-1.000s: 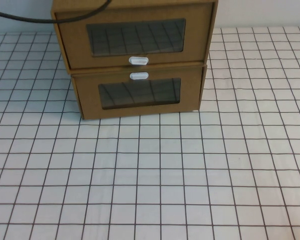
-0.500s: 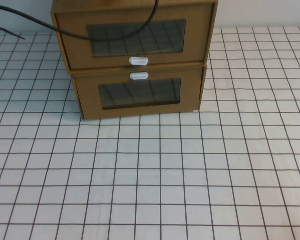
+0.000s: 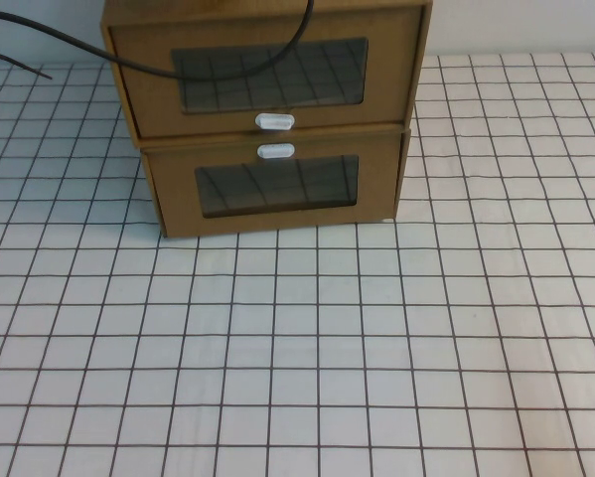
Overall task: Open the shoe box
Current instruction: 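Pull the top drawer of the cardboard box fully open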
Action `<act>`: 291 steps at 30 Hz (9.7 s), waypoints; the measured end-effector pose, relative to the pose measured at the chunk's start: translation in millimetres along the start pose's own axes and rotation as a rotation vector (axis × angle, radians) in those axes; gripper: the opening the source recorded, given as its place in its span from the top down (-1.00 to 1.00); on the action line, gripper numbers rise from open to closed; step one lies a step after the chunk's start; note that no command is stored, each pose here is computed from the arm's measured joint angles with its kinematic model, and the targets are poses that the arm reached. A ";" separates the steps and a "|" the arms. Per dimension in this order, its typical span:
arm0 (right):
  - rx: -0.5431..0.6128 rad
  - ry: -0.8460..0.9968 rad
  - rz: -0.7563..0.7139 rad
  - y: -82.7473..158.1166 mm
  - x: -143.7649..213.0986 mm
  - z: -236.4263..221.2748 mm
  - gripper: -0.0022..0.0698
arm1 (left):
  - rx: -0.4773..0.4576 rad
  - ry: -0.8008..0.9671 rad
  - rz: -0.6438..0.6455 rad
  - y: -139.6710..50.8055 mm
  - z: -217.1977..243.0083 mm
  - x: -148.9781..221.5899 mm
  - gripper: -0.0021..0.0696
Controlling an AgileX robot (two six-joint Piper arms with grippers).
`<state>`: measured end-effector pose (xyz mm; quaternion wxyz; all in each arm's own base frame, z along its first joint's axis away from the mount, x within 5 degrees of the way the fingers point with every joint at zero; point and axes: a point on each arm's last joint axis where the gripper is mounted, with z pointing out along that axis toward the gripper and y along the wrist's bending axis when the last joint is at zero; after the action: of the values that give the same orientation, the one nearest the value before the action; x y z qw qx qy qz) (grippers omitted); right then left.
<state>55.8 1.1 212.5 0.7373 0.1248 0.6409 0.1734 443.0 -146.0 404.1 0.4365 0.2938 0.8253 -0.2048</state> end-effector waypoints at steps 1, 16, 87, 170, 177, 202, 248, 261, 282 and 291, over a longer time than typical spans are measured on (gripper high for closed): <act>0.001 -0.015 0.014 -0.1 -1.4 0.0 0.98 | 0.000 0.000 0.000 0.0 0.0 0.0 0.95; -0.028 0.605 0.127 43.7 -31.1 18.3 0.98 | 0.000 -0.001 -0.001 0.2 0.7 0.2 0.95; -0.611 0.439 -1.394 279.7 83.9 280.3 0.27 | 0.024 0.029 -0.058 -2.5 -0.7 1.9 0.95; -0.549 0.366 -1.634 278.8 122.2 313.0 0.91 | 0.046 0.053 -0.092 -4.6 -1.2 3.7 0.95; -0.576 0.386 -1.633 277.3 114.2 285.9 0.92 | 0.049 0.056 -0.095 -5.0 -1.2 4.0 0.95; -0.629 0.550 -1.477 266.6 98.0 172.5 0.92 | 0.050 0.062 -0.135 -5.2 -1.2 4.4 0.95; -0.014 0.943 -0.520 116.4 -139.4 130.5 0.97 | -0.196 -0.157 0.106 -114.3 -250.0 16.3 0.95; -0.179 0.525 -0.310 75.2 -111.5 31.7 0.98 | -0.430 -0.521 0.092 -146.3 -266.0 208.9 0.95; -0.249 0.289 -0.152 36.2 -23.5 14.4 0.98 | -0.529 -0.593 0.047 -143.1 -203.8 382.8 0.95; -0.246 0.299 -0.152 35.1 -20.7 14.3 0.98 | -0.494 -0.524 0.038 -144.8 -198.9 388.1 0.95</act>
<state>64.0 25.0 247.5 0.6547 -0.0417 0.7247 0.2109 54.4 -16.5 195.9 0.6949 0.1323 0.7044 -0.0596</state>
